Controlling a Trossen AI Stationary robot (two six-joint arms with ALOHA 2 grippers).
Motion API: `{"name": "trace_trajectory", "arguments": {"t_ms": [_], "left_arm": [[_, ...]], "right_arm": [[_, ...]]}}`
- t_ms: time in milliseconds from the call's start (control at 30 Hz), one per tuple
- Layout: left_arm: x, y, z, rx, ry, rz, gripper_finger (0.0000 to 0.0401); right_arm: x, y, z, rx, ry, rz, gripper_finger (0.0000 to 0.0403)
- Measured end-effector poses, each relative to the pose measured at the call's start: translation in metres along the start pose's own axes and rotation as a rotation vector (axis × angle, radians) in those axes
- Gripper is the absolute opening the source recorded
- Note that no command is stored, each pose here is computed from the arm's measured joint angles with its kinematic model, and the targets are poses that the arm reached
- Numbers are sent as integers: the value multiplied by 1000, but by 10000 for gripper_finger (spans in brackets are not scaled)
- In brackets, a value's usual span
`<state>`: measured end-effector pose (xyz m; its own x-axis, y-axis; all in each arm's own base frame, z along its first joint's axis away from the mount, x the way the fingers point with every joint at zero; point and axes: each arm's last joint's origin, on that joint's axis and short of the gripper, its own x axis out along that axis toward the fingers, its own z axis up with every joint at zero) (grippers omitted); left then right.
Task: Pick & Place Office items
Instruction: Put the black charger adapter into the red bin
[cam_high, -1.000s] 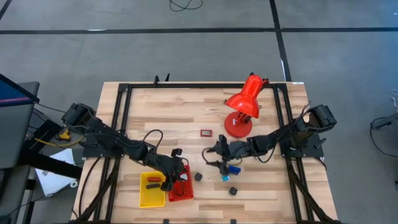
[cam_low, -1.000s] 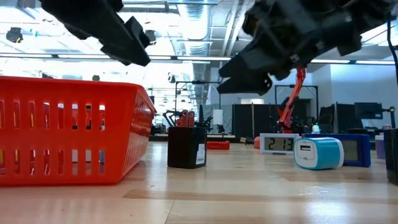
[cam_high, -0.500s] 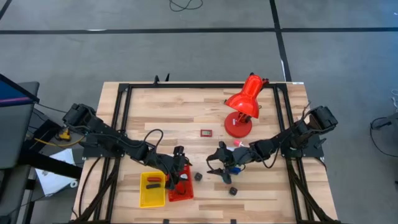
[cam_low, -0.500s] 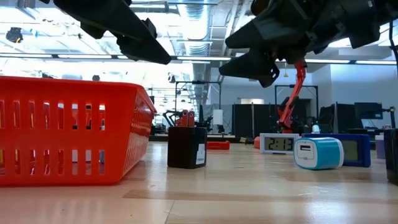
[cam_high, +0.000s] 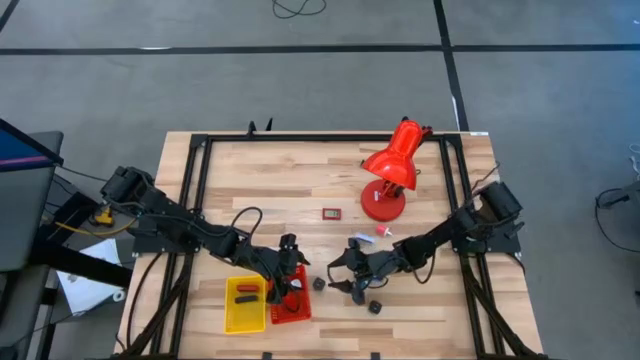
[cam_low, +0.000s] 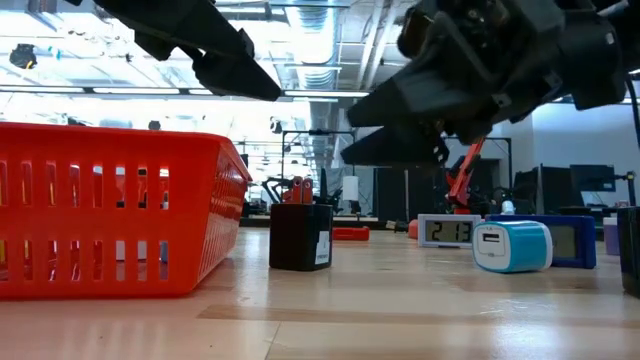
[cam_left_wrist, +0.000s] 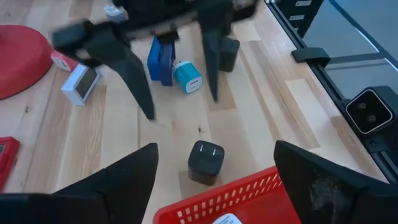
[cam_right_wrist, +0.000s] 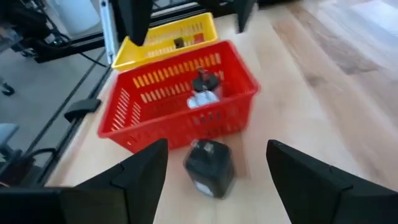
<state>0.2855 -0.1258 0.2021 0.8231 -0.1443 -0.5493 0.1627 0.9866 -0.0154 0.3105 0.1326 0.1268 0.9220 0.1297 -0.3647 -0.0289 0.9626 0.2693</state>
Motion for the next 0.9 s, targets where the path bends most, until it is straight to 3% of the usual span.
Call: {"name": "trace_trajectory", "arguments": {"t_ms": [267, 900], "left_arm": [[0, 0, 1, -2, -8, -1, 316], [0, 0, 1, -2, -15, -6, 312]], "right_arm": [[27, 8, -12, -38, 70, 0, 265], [29, 10, -24, -26, 138, -23, 265]]}}
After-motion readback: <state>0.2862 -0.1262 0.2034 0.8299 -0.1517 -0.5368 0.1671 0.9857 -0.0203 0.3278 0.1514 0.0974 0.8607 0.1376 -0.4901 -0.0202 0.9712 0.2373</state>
